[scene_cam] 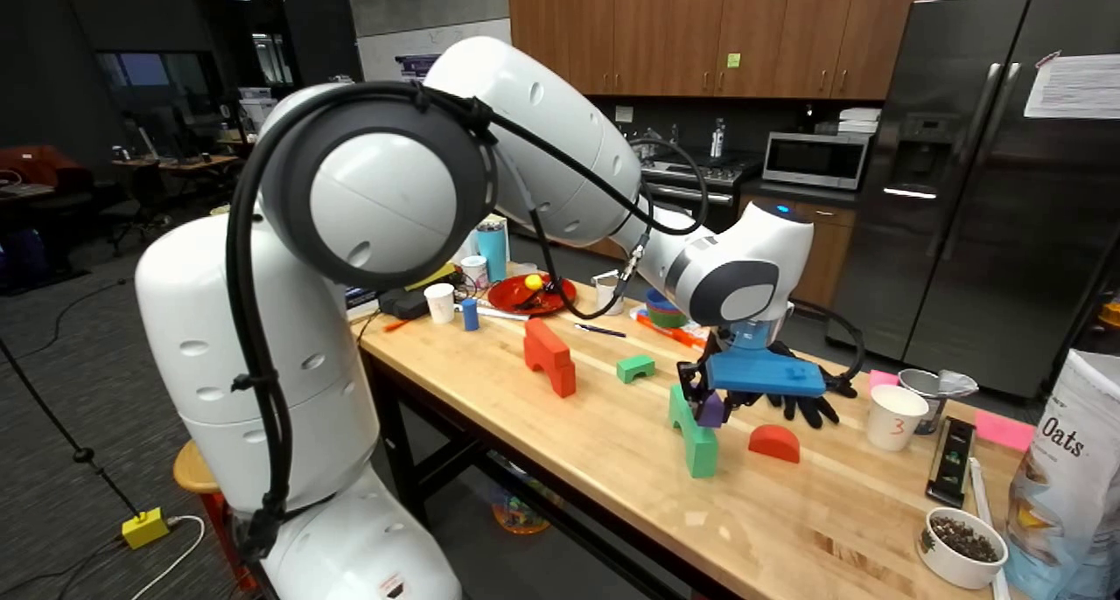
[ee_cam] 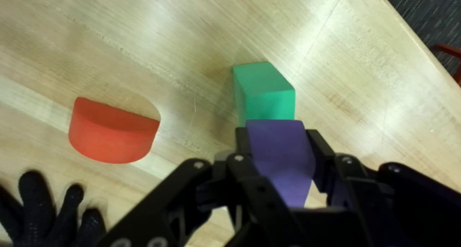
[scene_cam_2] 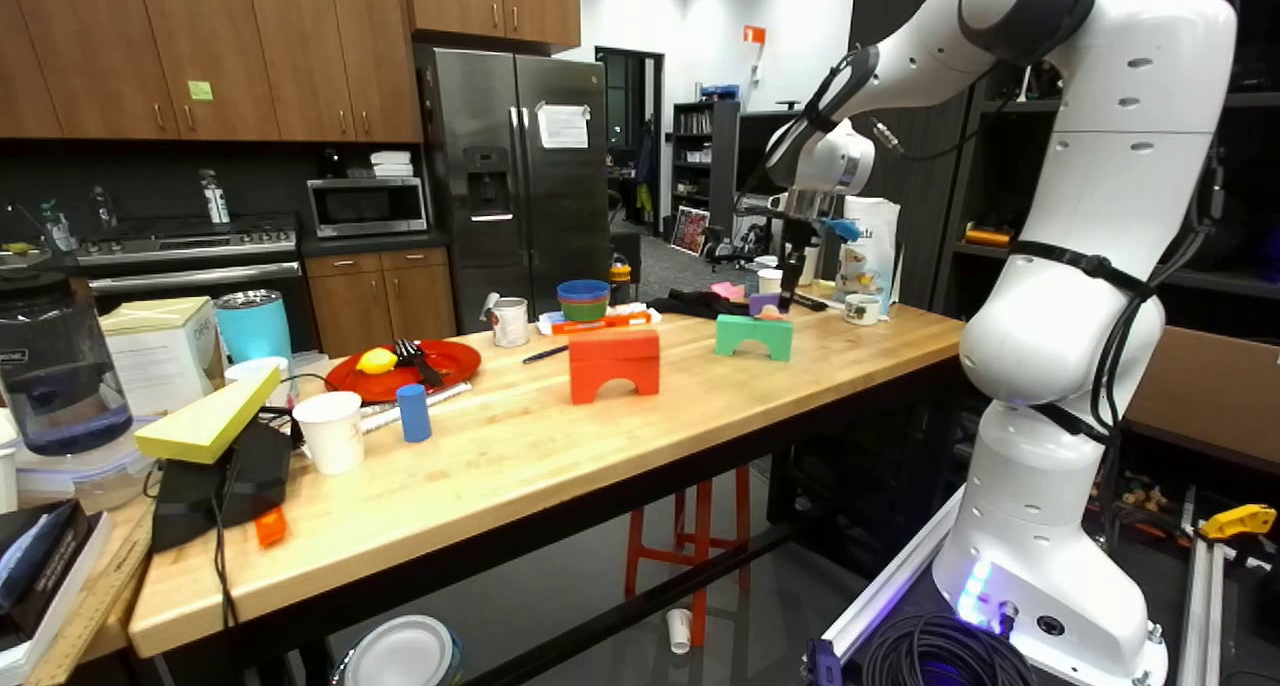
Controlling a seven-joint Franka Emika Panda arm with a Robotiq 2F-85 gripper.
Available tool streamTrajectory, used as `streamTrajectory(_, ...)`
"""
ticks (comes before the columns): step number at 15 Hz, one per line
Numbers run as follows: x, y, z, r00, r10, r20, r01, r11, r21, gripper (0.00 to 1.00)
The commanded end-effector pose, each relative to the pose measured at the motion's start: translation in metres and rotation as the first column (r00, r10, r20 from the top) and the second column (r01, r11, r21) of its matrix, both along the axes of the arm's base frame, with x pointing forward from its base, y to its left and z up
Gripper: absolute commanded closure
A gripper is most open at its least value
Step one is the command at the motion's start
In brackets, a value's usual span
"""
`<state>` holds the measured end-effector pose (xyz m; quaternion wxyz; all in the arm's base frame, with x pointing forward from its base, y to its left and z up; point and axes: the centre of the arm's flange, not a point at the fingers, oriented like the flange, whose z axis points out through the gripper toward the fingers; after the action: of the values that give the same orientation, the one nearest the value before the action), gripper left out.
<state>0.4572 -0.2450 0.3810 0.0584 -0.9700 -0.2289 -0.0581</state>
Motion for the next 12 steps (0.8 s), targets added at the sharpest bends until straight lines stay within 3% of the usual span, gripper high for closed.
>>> streamTrajectory(1, -0.009, -0.0039, 0.0101, 0.998, 0.014, 0.056, -0.015, 1.0, 0.015, 0.84)
streamTrajectory(12, -0.0093, 0.0005, 0.0042, 0.996, 0.081, 0.043, -0.086, 0.989, 0.119, 0.84)
